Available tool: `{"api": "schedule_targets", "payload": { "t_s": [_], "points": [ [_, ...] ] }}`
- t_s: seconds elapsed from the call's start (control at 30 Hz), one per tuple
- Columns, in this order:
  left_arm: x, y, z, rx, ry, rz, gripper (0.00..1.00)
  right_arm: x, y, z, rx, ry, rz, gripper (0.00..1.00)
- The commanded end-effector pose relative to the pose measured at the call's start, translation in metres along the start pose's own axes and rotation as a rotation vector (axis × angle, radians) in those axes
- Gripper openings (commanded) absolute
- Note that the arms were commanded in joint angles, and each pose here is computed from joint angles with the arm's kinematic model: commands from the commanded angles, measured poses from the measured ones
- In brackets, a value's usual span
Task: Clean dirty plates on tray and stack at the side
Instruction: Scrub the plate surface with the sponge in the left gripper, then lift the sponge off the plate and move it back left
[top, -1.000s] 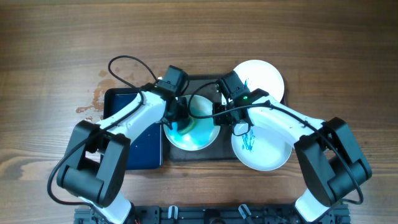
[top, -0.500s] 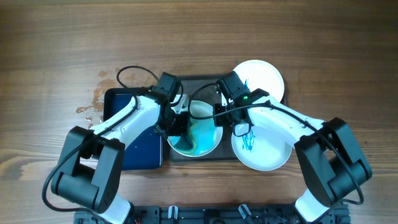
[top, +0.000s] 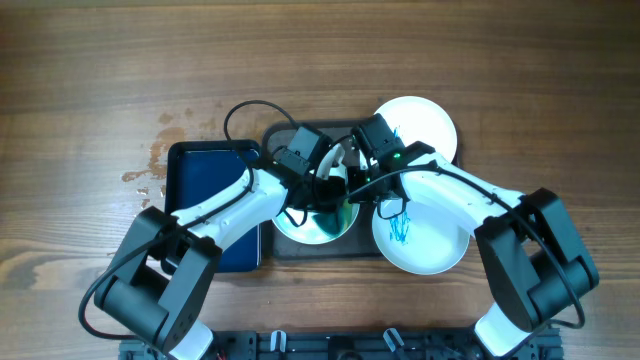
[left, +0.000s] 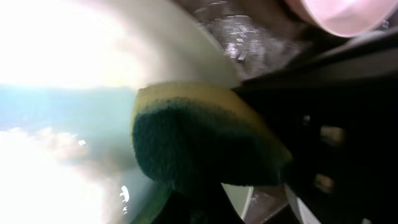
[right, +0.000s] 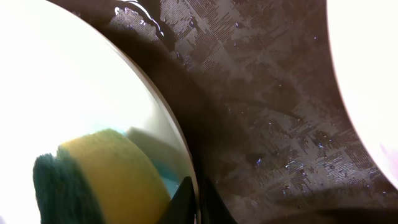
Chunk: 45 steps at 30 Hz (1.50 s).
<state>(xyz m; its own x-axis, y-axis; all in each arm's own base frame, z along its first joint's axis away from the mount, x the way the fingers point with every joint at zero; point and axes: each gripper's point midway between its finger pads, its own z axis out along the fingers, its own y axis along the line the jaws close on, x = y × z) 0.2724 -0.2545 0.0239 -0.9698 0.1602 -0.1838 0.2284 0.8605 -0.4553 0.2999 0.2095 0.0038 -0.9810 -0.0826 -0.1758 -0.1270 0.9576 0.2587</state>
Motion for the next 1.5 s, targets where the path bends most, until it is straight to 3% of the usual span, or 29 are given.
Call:
{"api": "schedule_targets", "payload": {
  "t_s": [0.0,0.3,0.57,0.77,1.1,1.47],
  "points": [
    [-0.001,0.018,-0.004,-0.079,-0.015,-0.079,0.04,0.002,-0.013,0.005,0.059,0.002,0.012,0.04],
    [0.000,0.105,-0.032,-0.453,-0.087,-0.314,0.04,0.002,-0.013,0.005,0.058,0.001,0.012,0.04],
    [-0.002,0.140,-0.055,-0.665,-0.162,-0.355,0.04,0.000,-0.012,0.005,0.055,-0.005,0.014,0.04],
    [-0.014,0.127,-0.072,-0.624,-0.235,-0.359,0.04,-0.001,-0.013,0.005,0.055,-0.008,0.032,0.04],
    [-0.029,0.056,-0.122,-0.436,-0.369,-0.268,0.04,-0.003,-0.014,0.005,0.053,-0.016,0.029,0.04],
    [-0.014,0.094,-0.169,-0.556,-0.432,-0.404,0.04,-0.029,0.004,-0.021,-0.002,-0.143,-0.092,0.04]
  ]
}}
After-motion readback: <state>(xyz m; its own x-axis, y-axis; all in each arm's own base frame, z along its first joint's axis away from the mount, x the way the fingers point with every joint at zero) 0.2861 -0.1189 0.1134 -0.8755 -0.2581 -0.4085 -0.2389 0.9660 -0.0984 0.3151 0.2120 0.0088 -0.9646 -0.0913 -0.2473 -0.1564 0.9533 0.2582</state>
